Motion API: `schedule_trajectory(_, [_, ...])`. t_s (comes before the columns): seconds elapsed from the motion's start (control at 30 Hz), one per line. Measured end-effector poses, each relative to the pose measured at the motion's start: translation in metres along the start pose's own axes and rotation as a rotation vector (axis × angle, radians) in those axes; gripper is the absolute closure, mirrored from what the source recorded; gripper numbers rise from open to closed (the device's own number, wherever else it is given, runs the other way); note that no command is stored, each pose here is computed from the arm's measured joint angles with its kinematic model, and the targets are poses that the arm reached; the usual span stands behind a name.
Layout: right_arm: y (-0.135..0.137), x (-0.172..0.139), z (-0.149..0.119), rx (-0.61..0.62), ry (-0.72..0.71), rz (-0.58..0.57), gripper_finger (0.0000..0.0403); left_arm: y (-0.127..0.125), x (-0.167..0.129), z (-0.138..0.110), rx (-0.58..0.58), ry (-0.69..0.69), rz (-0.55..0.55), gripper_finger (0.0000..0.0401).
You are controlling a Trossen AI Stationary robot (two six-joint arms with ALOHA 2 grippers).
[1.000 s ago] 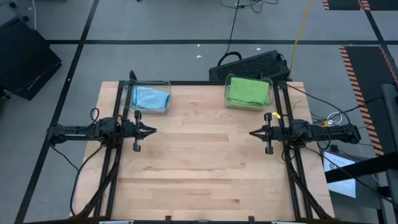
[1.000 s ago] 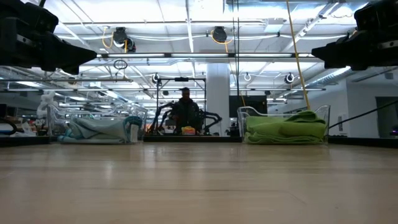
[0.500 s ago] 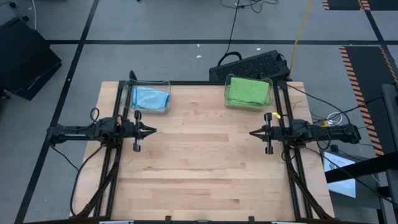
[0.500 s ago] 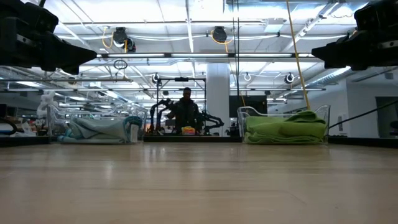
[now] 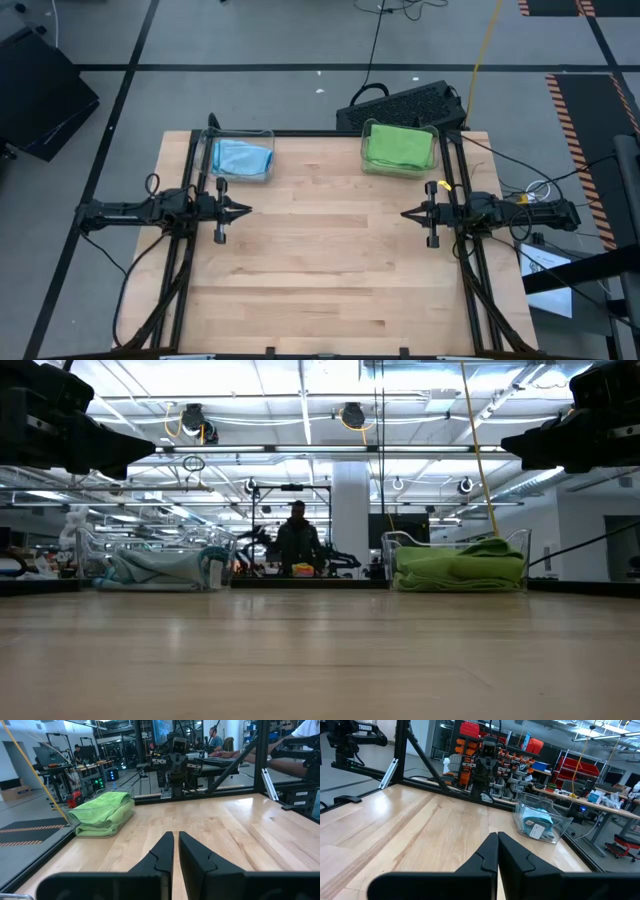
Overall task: Sort microfiber towel by color & place in baskets
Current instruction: Return to Home Position
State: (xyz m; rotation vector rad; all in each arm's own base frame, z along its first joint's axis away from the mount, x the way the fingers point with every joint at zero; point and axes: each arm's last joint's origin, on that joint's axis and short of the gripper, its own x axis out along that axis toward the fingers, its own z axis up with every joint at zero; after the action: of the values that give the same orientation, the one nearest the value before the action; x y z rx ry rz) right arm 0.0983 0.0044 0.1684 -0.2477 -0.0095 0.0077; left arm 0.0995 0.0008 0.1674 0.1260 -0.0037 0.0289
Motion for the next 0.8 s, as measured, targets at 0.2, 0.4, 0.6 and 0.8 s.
schedule_trajectory(0.2, [0.0000,0.0000,0.0000,0.000,0.000,0.000,0.0403,0.0000,0.0000,0.0000,0.000,0.000,0.000,0.0370])
schedule_trajectory(0.4, [0.0000,0.0000,0.0000,0.000,0.000,0.000,0.0403,0.0000,0.0000,0.0000,0.000,0.000,0.000,0.0370])
schedule_trajectory(0.6, [0.0000,0.0000,0.0000,0.000,0.000,0.000,0.0403,0.0000,0.0000,0.0000,0.000,0.000,0.000,0.0370])
schedule_trajectory(0.8, [0.0000,0.0000,0.0000,0.000,0.000,0.000,0.0403,0.0000,0.0000,0.0000,0.000,0.000,0.000,0.0370])
